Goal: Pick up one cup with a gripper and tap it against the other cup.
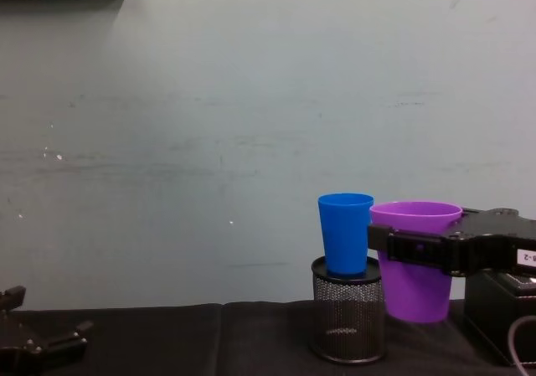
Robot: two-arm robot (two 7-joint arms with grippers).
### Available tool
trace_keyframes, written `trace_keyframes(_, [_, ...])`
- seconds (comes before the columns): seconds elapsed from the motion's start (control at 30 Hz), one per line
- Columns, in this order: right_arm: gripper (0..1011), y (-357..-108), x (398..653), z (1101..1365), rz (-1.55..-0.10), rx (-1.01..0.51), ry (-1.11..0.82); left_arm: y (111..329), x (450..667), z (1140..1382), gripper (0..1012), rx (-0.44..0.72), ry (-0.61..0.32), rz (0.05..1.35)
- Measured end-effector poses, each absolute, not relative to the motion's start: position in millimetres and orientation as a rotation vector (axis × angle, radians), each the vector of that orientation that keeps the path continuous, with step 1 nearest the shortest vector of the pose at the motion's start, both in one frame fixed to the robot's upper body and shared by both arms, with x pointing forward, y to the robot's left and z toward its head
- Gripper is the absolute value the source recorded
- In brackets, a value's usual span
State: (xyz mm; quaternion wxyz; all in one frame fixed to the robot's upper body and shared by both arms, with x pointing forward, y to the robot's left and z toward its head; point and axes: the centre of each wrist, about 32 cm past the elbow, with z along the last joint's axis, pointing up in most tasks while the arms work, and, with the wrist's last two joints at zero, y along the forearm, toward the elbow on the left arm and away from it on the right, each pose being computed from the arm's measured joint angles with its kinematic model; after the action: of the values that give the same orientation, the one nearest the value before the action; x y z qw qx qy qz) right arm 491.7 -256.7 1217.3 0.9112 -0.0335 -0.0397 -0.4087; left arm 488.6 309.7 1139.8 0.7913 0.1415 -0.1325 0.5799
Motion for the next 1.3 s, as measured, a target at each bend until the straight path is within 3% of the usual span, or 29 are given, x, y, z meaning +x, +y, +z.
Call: trace_keyframes(1.3, [747, -256.7, 491.7, 1217.3, -0.842, -0.069, -0.082, 309.7, 488.6, 1139.8, 1000, 0.305, -0.285, 1.248])
